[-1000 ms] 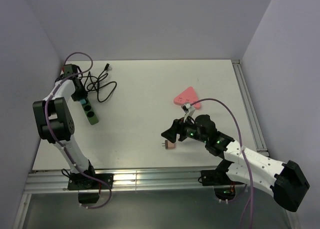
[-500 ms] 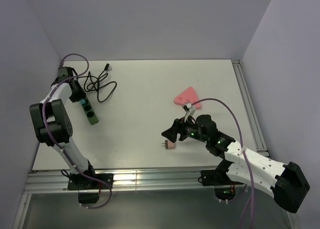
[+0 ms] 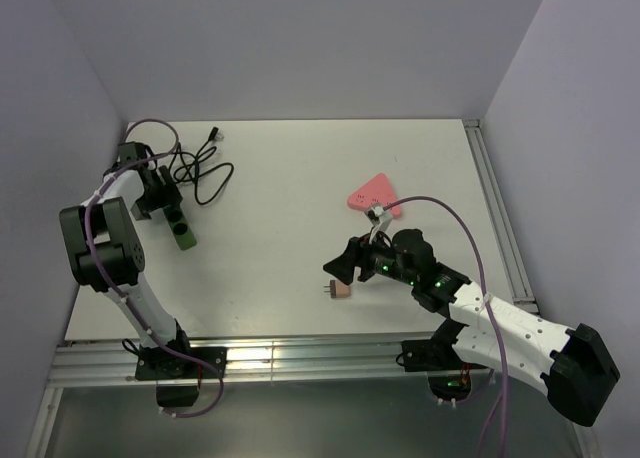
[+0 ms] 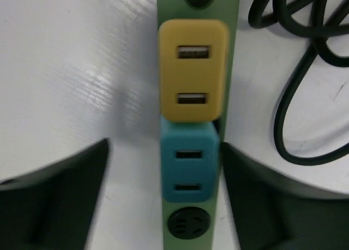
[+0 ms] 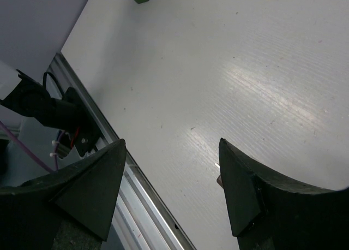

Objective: Insert the plug

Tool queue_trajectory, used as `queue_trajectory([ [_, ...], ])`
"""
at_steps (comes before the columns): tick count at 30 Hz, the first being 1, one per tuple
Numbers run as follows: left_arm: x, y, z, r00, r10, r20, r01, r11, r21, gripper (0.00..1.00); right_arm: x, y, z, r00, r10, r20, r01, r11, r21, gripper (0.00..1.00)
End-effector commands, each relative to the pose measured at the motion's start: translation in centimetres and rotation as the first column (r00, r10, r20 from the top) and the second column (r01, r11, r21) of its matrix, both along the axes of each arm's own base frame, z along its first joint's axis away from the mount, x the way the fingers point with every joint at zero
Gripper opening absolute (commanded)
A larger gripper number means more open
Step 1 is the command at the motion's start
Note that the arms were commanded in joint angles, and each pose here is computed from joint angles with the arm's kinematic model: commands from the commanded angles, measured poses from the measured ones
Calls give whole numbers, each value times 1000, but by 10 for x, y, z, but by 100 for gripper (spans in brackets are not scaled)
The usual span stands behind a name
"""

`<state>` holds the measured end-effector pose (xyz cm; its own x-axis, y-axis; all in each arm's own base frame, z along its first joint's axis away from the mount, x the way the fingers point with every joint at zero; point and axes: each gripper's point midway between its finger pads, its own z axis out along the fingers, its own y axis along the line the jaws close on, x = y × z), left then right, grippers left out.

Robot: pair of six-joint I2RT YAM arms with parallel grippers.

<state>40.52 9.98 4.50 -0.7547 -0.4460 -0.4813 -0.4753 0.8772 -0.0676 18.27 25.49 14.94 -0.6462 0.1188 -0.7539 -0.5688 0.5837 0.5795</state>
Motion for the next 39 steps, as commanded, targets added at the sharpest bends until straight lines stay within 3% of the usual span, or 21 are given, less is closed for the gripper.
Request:
queue_trajectory([
  [1,-41,0,-21,988,11,-155,-11,1000,2,98,3,1,6,1000,-2,26,1,1000,30,75],
  [10,-31,-17,43,998,-11,54,12,1000,-28,99,6,1,3,1000,-3,16,3,1000,25,75],
  [17,-30,-38,115,969,20,246,-9,999,-48,99,12,-3,0,999,-33,5,33,999,2,75],
  [25,-36,-96,175,900,-40,435,146,966,-215,100,16,-9,0,997,-71,-31,71,997,-21,75],
  [32,-56,-151,186,841,-113,529,324,889,-323,100,14,-26,-13,981,-163,-102,155,985,-81,75],
  [36,-72,-191,194,784,-178,595,494,759,-424,100,12,-36,-27,966,-212,-149,193,972,-136,75],
  [39,-83,-201,209,724,-143,674,544,719,-432,100,11,-37,-28,958,-228,-174,202,967,-155,75],
])
